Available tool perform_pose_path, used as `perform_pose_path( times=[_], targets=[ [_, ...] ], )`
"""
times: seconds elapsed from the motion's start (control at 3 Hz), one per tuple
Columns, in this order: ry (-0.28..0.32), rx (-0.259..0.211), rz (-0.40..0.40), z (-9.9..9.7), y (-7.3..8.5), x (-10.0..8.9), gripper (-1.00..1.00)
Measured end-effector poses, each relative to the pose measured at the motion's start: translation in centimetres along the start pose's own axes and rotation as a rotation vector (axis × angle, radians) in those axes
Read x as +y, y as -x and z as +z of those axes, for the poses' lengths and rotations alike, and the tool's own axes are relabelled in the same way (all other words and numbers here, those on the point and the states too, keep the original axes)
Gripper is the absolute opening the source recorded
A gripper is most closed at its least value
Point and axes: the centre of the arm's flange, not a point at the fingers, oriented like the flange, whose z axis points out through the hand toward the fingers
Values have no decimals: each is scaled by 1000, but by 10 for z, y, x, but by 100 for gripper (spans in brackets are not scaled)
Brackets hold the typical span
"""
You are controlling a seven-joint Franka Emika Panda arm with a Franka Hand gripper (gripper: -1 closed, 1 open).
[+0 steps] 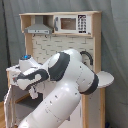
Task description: Play with the kitchen
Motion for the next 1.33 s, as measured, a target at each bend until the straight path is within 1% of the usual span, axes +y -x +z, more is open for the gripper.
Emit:
perform_pose_path(
  times=[0.33, 1.0, 1.33],
  targets=[
    [-10, 24, -37, 7, -11, 5, -100],
    [-43, 44, -94, 29, -35, 9, -100],
    [-82, 36, -114, 49, -44, 1, -100]
  ],
)
